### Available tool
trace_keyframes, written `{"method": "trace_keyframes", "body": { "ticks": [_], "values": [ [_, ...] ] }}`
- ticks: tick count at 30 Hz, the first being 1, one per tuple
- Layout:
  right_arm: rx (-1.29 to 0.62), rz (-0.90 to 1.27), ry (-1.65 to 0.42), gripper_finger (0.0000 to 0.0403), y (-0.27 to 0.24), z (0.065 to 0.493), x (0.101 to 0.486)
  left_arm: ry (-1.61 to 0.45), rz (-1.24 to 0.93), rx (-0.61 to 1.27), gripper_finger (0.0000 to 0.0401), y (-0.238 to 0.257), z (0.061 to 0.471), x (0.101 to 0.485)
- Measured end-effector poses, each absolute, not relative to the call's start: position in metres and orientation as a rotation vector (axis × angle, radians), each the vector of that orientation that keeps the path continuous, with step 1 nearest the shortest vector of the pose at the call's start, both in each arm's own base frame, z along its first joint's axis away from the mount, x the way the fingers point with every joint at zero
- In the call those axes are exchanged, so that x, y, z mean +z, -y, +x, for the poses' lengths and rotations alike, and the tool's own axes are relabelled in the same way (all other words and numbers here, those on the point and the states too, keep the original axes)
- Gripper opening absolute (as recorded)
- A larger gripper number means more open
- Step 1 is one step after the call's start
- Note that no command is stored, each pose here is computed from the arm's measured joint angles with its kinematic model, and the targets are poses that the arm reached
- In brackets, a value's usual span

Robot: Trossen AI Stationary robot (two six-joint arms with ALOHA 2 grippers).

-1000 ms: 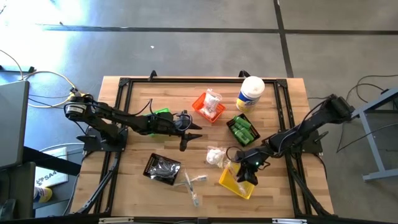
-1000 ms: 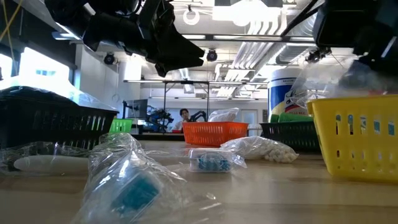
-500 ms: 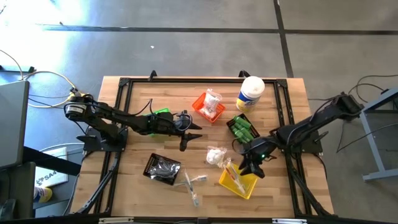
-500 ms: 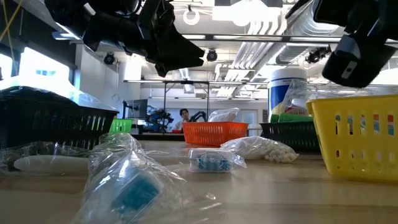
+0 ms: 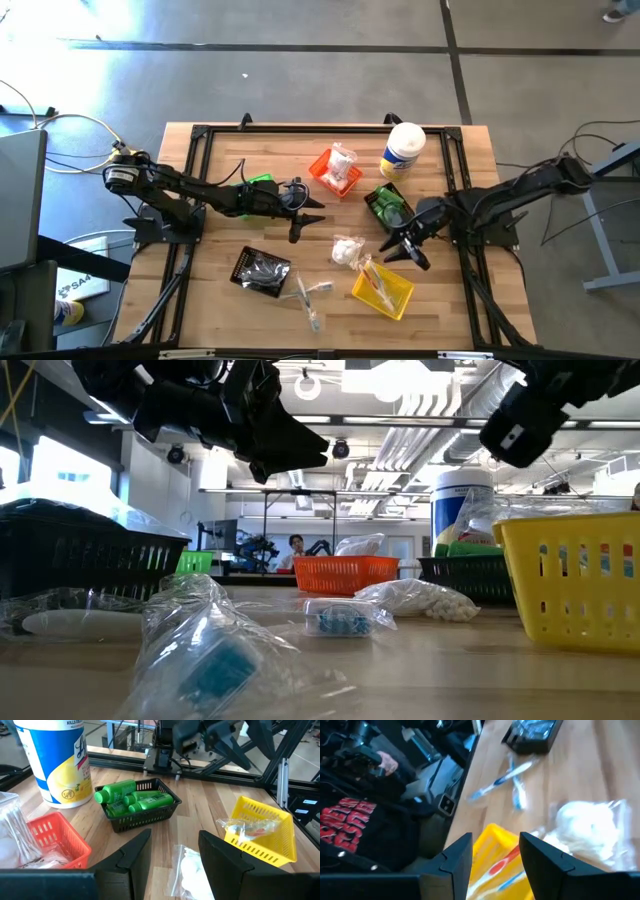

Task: Pick & Place Travel size toiletries
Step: Put the white cotton pack into the orange bin

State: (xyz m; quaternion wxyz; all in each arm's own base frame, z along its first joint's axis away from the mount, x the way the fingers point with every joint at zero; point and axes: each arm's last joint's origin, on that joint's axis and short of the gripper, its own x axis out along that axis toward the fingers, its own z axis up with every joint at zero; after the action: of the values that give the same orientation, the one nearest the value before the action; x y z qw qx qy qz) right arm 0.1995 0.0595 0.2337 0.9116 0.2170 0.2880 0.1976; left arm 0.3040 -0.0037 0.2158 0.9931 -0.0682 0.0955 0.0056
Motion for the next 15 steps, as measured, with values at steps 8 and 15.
{"method": "trace_keyframes", "body": {
  "ticks": [8, 15],
  "values": [
    [0.33, 0.385, -0.534, 0.0155, -0.036, 0.203, 0.237, -0.192, -0.133, 0.011, 0.0161, 0.004, 0.304, 0.216],
    [0.303, 0.356, -0.512, 0.0155, -0.018, 0.205, 0.237, -0.192, -0.133, 0.011, 0.0161, 0.004, 0.304, 0.216]
  ]
}}
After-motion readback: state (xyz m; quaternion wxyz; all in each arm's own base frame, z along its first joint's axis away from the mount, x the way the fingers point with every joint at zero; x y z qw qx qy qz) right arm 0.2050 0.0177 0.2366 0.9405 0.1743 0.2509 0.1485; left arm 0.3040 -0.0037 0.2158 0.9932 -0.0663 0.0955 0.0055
